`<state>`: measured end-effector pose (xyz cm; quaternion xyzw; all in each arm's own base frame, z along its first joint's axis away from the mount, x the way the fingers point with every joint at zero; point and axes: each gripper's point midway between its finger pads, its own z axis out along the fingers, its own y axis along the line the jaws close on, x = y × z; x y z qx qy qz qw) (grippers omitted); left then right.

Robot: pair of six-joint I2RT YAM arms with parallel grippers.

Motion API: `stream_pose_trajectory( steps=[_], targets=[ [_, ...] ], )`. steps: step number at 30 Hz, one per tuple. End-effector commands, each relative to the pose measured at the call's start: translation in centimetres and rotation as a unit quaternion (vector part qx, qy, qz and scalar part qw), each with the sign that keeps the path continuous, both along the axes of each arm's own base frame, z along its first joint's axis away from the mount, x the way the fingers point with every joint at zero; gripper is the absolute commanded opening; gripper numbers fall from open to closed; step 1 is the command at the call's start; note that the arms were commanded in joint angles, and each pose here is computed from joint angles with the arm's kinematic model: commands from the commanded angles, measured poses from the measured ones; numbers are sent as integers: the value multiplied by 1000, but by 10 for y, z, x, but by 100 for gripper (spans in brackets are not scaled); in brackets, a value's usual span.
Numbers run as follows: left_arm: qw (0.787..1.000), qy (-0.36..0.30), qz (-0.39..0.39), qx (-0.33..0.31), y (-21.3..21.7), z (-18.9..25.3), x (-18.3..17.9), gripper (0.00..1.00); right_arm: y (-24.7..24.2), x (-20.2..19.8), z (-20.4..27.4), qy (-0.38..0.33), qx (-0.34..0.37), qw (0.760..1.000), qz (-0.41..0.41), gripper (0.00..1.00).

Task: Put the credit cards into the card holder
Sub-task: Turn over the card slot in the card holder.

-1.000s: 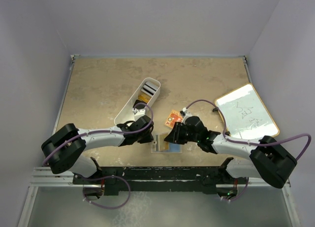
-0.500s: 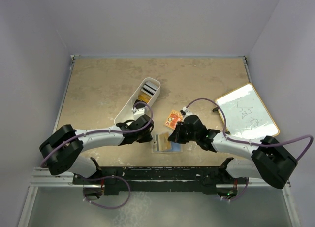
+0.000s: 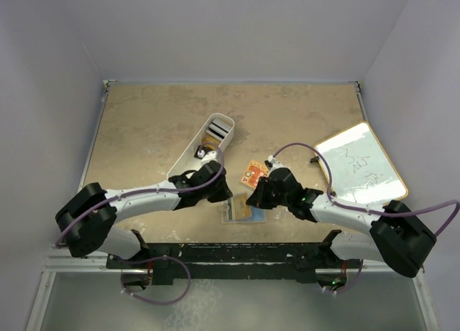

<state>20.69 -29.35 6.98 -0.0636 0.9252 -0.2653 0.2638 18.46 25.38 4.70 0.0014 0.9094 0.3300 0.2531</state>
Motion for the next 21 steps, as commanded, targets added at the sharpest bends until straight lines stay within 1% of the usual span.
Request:
stream_pose_trajectory(
  steps=[1, 3, 6, 13, 18, 21],
  targets=[
    [1000, 4, -21, -22, -16, -6, 0, 0, 2, 6, 5, -15, 4, 1000, -3, 14],
    [1000, 11, -23, -11, -15, -16, -1, 0, 2, 5, 5, -14, 5, 1000, -1, 16],
    [999, 20, -27, -9, -17, -25, -3, 0, 3, 3, 6, -12, 8, 1000, 2, 18],
    [999, 33, -25, 12, -11, -39, -6, 0, 1, 3, 6, -14, 6, 1000, -2, 19],
    [999, 44, -30, 11, -14, -46, -8, 0, 1, 2, 6, -11, 8, 1000, -1, 20],
    [998, 47, -35, 4, -18, -46, -9, 0, 5, 1, 10, -12, 20, 1000, 8, 24]
  ],
)
